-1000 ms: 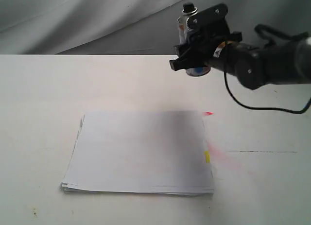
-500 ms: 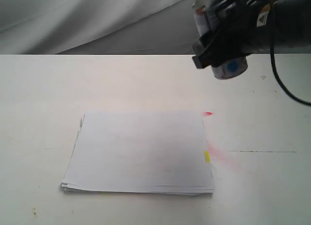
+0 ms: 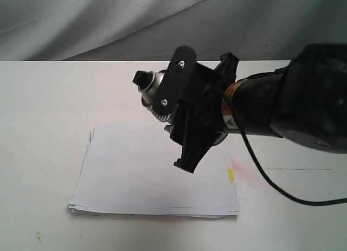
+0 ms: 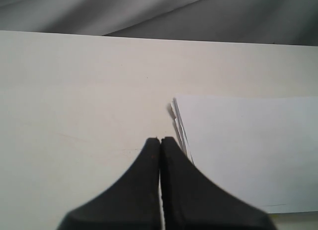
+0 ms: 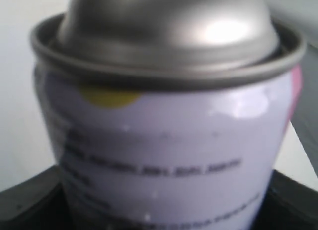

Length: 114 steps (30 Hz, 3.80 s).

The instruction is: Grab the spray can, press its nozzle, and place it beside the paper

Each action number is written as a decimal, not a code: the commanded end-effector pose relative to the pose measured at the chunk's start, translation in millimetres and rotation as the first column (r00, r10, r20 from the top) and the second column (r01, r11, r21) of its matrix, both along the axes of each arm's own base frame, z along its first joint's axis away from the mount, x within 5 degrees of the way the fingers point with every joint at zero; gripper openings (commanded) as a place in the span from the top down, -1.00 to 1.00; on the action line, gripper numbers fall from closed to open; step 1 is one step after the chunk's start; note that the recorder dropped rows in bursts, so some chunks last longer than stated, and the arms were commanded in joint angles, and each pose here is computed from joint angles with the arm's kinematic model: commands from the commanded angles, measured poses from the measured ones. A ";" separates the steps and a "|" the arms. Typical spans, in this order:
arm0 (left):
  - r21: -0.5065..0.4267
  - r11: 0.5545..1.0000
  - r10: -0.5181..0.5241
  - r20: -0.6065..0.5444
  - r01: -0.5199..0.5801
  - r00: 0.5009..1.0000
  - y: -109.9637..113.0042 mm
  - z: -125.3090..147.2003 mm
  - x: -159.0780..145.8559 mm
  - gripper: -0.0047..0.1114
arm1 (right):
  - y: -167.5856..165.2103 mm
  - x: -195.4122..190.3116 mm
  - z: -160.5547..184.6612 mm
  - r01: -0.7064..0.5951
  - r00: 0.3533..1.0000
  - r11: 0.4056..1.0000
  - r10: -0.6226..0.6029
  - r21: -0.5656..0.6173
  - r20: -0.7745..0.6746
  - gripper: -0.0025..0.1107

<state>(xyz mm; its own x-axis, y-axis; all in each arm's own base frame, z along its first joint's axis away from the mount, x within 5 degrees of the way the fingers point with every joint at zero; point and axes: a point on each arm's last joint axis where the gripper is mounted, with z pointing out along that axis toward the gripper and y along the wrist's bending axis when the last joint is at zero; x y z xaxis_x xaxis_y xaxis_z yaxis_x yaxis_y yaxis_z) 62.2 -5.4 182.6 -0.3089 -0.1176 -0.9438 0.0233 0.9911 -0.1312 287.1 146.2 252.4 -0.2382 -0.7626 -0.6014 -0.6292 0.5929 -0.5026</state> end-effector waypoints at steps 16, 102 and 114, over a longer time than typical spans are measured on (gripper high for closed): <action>0.004 1.000 -0.004 0.002 0.004 1.000 -0.1 -1.2 -0.1 0.92 | -2.1 28.1 -44.7 0.205 0.973 0.916 -0.153 -0.345 0.173 0.96; -0.349 0.936 -0.060 -0.047 0.040 0.997 -15.9 158.4 95.2 0.92 | 8.1 28.8 -40.3 0.183 0.959 0.894 -0.071 -0.409 0.273 0.96; -0.447 0.832 -0.396 -0.068 0.327 0.916 33.0 232.9 215.5 0.92 | 7.3 28.0 -41.6 0.196 0.961 0.898 -0.096 -0.394 0.258 0.96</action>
<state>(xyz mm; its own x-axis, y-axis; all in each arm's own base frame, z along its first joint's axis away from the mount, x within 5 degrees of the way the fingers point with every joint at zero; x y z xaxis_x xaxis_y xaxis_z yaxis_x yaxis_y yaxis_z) 260.8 11.0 411.9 -0.5117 -0.3508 -0.7843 0.2012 0.8386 -0.5063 314.4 154.5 204.6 -0.2611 -0.9216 -0.2873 -0.4176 0.3762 -0.8271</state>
